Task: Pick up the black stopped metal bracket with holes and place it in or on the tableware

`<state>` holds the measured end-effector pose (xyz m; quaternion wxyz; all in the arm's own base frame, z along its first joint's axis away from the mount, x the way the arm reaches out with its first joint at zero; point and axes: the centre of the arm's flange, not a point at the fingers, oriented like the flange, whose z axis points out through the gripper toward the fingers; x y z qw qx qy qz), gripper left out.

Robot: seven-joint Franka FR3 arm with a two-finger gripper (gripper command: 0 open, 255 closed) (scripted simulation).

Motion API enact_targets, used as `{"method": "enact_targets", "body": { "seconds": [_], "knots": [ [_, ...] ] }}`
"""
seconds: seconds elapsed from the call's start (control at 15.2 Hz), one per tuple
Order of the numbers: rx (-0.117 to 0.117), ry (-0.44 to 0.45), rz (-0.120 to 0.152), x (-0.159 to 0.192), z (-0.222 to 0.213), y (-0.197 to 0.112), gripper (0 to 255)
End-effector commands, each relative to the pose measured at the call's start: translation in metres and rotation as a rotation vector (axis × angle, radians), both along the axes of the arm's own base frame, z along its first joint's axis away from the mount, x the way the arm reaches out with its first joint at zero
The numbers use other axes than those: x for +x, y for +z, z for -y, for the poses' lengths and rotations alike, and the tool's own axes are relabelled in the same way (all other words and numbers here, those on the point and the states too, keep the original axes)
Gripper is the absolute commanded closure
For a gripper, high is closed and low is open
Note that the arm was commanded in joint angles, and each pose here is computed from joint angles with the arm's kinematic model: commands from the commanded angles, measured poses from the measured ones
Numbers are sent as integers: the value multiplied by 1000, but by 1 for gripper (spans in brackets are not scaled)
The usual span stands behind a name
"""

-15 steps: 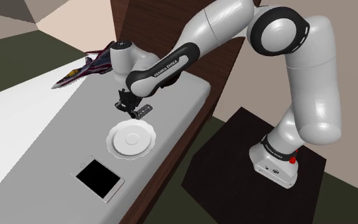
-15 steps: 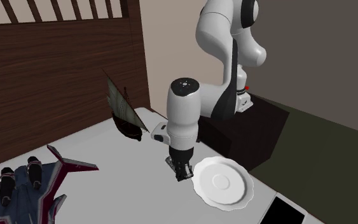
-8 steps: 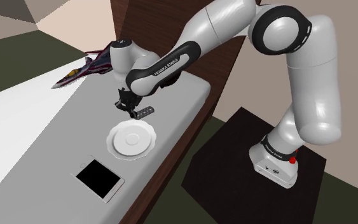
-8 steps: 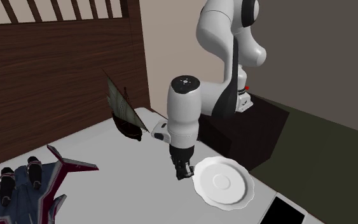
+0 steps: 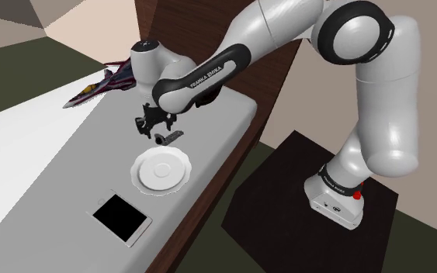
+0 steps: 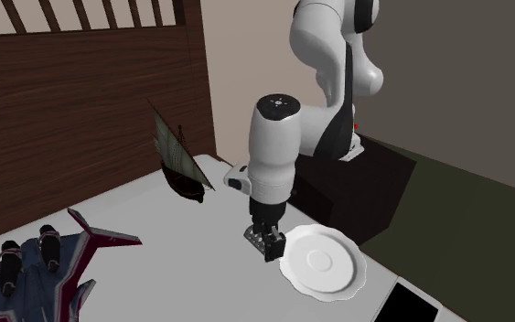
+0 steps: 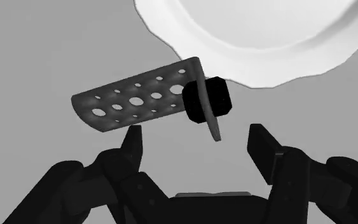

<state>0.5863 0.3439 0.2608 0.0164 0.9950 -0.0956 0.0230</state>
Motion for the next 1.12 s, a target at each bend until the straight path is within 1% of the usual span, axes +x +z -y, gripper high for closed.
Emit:
{"method": "enact_targets", "body": {
  "seconds": [0.0,0.13,0.2,0.66,1.06],
  "knots": [
    [-27,-159,26,-22,-16,14,0],
    [-59,-321,53,-41,-37,26,0],
    [-71,-383,63,-48,-46,30,0],
    [-71,-383,63,-45,-41,-6,0],
    [-71,-383,63,-45,-41,-9,0]
  ]
}}
